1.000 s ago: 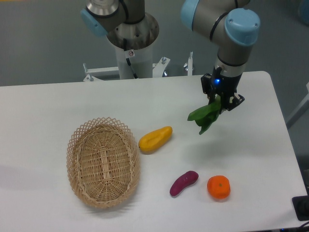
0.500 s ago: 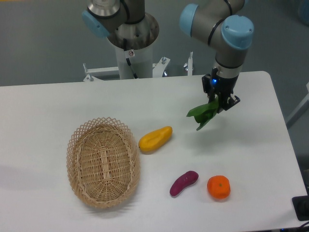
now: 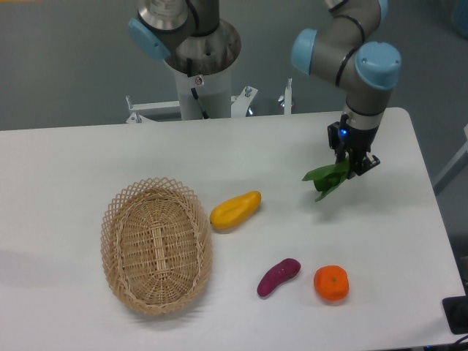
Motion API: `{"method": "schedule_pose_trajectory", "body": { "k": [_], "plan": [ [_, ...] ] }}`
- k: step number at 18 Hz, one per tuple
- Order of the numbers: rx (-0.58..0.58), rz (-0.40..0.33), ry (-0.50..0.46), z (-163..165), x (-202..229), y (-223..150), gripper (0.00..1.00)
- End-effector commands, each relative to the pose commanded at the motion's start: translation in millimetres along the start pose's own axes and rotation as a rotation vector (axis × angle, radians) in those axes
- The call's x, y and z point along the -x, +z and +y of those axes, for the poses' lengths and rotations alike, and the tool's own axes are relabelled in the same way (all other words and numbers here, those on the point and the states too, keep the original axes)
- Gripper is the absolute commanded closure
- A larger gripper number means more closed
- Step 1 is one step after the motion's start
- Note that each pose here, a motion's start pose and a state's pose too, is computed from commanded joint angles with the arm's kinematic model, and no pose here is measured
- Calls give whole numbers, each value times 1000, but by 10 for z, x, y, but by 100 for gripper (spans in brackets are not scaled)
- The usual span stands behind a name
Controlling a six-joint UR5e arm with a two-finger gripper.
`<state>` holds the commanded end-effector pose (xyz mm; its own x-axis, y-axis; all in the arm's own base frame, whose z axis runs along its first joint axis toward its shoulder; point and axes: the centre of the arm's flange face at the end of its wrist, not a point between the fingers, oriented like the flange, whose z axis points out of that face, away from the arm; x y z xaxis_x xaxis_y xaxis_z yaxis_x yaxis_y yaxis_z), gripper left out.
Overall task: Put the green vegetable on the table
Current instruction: 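Lower the held green bok choy toward the table with the gripper, then open the gripper to release the bok choy on the table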
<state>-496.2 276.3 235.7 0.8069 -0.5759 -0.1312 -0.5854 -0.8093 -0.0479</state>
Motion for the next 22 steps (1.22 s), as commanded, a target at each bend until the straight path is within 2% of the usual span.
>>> {"method": "schedule_pose_trajectory", "body": {
  "k": [5, 6, 8, 9, 10, 14, 19, 22],
  "plan": [
    [-5, 8, -12, 1, -6, 48, 50],
    [-5, 8, -12, 1, -6, 48, 42],
    [-4, 7, -11, 1, -4, 47, 13],
    [-4, 7, -13, 1, -4, 47, 4],
    [-5, 5, -16, -8, 2, 35, 0],
    [-1, -22, -61, -2, 85, -85, 0],
    [29, -132, -77, -246, 485, -661, 0],
    [21, -137, -107, -302, 600, -990, 0]
  ]
}}
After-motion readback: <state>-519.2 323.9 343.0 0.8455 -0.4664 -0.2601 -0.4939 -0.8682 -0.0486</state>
